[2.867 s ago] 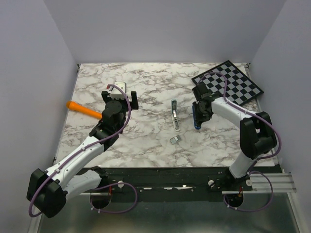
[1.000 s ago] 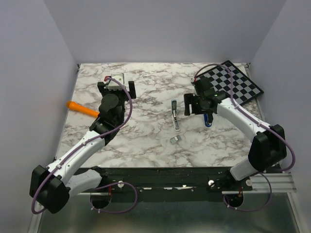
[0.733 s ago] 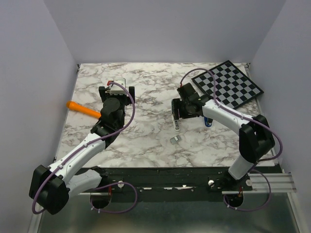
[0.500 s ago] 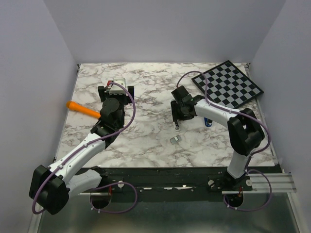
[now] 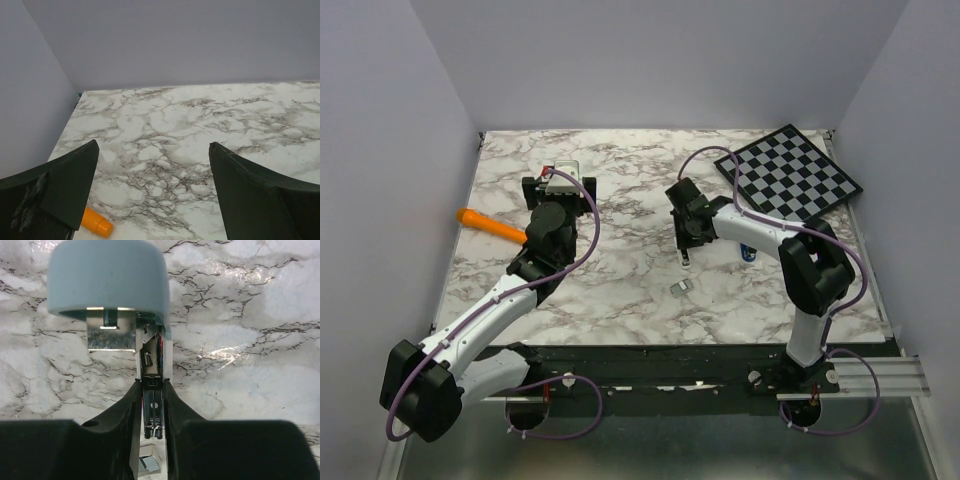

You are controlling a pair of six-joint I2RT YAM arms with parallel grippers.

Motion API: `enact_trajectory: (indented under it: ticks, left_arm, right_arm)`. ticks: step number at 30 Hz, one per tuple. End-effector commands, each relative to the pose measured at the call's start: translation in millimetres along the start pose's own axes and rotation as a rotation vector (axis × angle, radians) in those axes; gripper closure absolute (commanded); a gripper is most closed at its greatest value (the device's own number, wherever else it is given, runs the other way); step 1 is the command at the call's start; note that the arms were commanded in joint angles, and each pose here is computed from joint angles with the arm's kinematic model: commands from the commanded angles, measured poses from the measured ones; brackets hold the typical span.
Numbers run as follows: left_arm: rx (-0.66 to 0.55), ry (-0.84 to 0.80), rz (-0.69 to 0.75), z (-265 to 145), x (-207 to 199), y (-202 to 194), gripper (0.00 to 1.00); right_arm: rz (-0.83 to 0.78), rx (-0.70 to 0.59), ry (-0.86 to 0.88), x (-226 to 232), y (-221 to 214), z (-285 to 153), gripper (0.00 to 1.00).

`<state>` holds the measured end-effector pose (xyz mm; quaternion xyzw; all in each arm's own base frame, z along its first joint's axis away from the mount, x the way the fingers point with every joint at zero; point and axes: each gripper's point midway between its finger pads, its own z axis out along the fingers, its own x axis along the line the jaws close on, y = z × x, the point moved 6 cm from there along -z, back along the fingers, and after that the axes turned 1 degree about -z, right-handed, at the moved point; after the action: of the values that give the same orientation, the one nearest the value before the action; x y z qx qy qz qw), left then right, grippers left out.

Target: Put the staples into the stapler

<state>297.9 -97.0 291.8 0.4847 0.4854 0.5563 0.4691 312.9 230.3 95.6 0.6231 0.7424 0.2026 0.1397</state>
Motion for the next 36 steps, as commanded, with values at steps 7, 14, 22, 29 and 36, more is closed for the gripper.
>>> enact_trajectory:
  ticks: [7,14,22,29,36]
  left_arm:
    - [0.003,0.000,0.004,1.2,-0.5,-2.0,0.01]
    - [0.006,-0.010,0.007,0.7,-2.5,-2.7,0.01]
    - [0.009,-0.021,0.006,0.1,-5.6,-3.6,0.01]
    - [0.010,-0.024,0.007,0.0,-6.6,-3.2,0.01]
    - [0.012,-0.034,0.008,-0.1,-8.7,-4.1,0.01]
  right_arm:
    - [-0.018,-0.033,-0.120,-25.0,-15.6,-14.3,0.76]
    - [-0.017,0.011,-0.117,-37.9,-47.7,-21.4,0.76]
    - [-0.025,0.024,-0.085,-46.5,-69.9,-34.2,0.76]
    - [-0.013,0.053,-0.069,-49.2,-83.8,-37.1,0.75]
    - [0.014,0.064,-0.034,-46.0,-89.2,-40.5,0.75]
